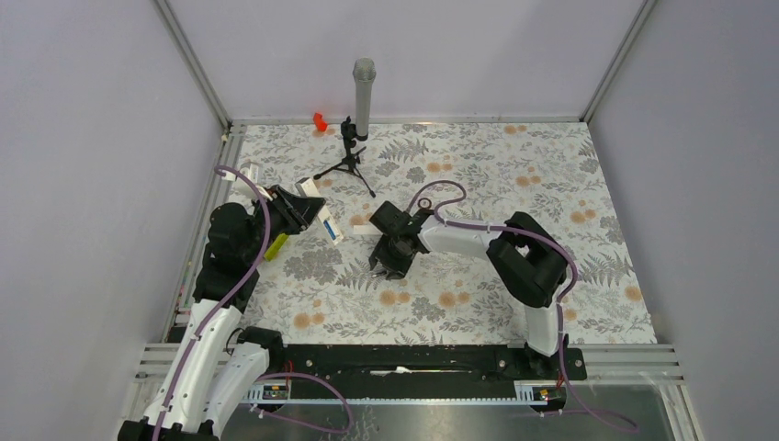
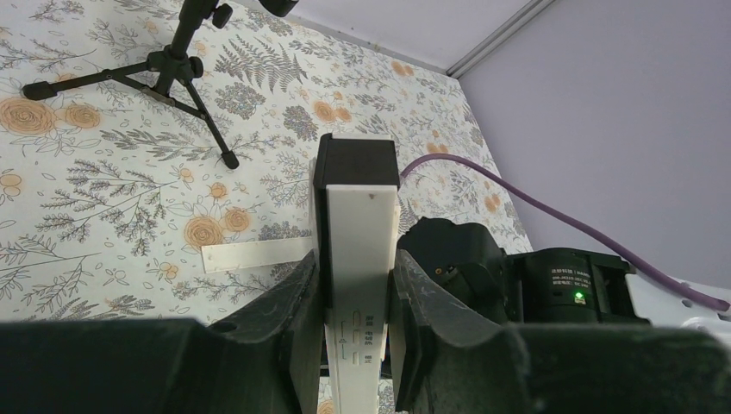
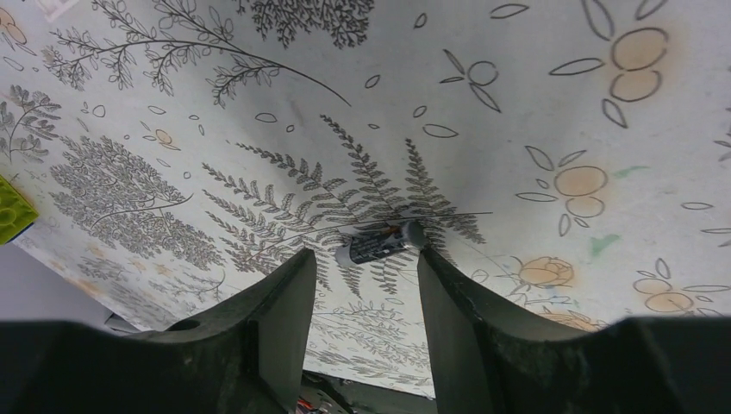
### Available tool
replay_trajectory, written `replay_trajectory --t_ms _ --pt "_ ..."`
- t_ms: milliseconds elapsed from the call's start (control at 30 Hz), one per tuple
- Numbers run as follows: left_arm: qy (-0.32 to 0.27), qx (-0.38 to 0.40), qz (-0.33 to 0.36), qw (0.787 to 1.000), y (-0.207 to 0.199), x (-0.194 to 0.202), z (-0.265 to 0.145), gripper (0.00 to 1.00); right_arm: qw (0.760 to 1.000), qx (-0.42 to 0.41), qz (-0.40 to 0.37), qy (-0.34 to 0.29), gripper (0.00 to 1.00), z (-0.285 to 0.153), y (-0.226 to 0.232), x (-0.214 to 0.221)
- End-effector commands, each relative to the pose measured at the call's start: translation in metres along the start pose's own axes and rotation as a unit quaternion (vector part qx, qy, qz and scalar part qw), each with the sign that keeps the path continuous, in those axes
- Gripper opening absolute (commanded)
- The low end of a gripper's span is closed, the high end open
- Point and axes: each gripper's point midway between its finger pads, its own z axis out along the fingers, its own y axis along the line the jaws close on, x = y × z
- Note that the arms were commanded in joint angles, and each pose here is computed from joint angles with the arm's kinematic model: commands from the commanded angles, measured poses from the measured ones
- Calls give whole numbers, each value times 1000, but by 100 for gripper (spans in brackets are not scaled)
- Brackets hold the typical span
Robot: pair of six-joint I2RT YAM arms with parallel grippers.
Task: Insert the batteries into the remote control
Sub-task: Pick up the battery from the center of the board.
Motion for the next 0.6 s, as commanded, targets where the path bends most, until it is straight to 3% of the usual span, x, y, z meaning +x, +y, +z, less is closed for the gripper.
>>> replay_trajectory --t_ms 0,133,567 --pt "-34 34 14 999 -20 -21 -4 0 1000 7 10 15 54 2 9 7" --pt "-41 9 12 999 -12 -24 -6 0 998 32 -7 46 48 2 16 14" --pt "-70 -28 15 997 0 -31 -11 0 996 84 16 4 43 10 -5 -3"
